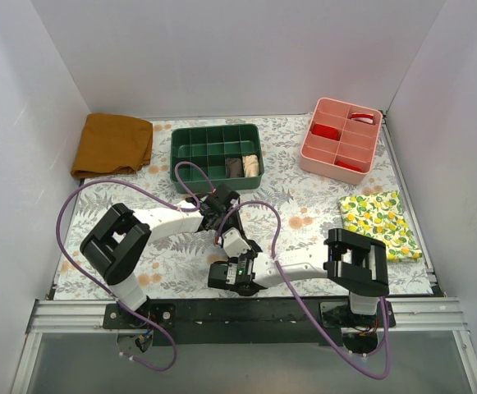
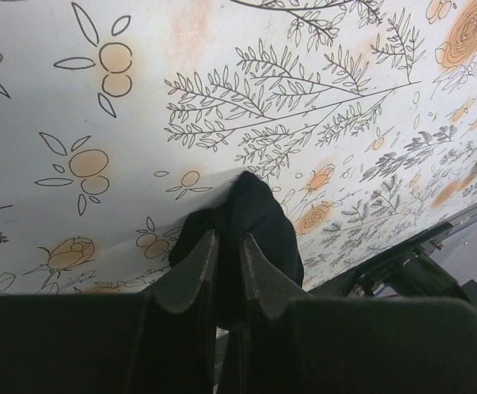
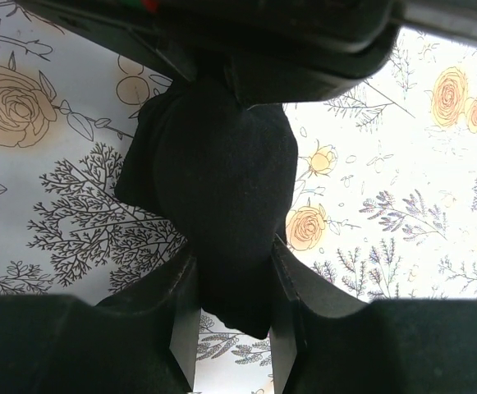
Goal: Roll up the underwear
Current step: Pick up the underwear from the center of the board.
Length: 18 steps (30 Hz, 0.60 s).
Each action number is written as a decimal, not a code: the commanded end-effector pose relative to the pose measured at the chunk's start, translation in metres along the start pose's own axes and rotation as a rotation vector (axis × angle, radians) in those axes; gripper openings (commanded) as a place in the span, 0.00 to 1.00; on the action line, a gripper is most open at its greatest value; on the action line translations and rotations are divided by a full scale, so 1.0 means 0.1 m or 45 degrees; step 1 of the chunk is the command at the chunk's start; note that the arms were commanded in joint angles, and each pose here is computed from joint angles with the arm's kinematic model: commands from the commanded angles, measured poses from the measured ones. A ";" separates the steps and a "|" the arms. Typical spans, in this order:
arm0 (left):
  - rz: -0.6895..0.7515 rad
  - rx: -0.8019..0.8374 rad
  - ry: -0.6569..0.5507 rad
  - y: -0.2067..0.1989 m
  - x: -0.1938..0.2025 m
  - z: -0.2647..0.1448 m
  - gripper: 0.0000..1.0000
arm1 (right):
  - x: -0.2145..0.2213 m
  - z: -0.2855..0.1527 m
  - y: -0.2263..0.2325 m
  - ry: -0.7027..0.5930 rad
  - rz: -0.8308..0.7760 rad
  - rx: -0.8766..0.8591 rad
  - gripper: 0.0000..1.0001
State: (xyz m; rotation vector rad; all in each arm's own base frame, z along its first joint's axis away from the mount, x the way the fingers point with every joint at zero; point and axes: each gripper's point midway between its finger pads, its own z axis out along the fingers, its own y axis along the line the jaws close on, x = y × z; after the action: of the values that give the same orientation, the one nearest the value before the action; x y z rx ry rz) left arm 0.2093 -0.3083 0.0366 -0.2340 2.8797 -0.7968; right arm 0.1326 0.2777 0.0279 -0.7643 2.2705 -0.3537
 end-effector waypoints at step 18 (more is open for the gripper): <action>-0.119 0.063 -0.441 0.17 -0.93 -1.00 0.82 | -0.13 -0.27 -0.03 0.049 0.205 -0.434 0.01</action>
State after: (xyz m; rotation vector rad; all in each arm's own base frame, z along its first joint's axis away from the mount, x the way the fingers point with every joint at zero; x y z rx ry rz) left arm 0.2777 -0.2403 0.0998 -0.4606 2.6026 -0.7777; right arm 0.1249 0.2698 0.0365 -0.7583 2.4052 -0.1014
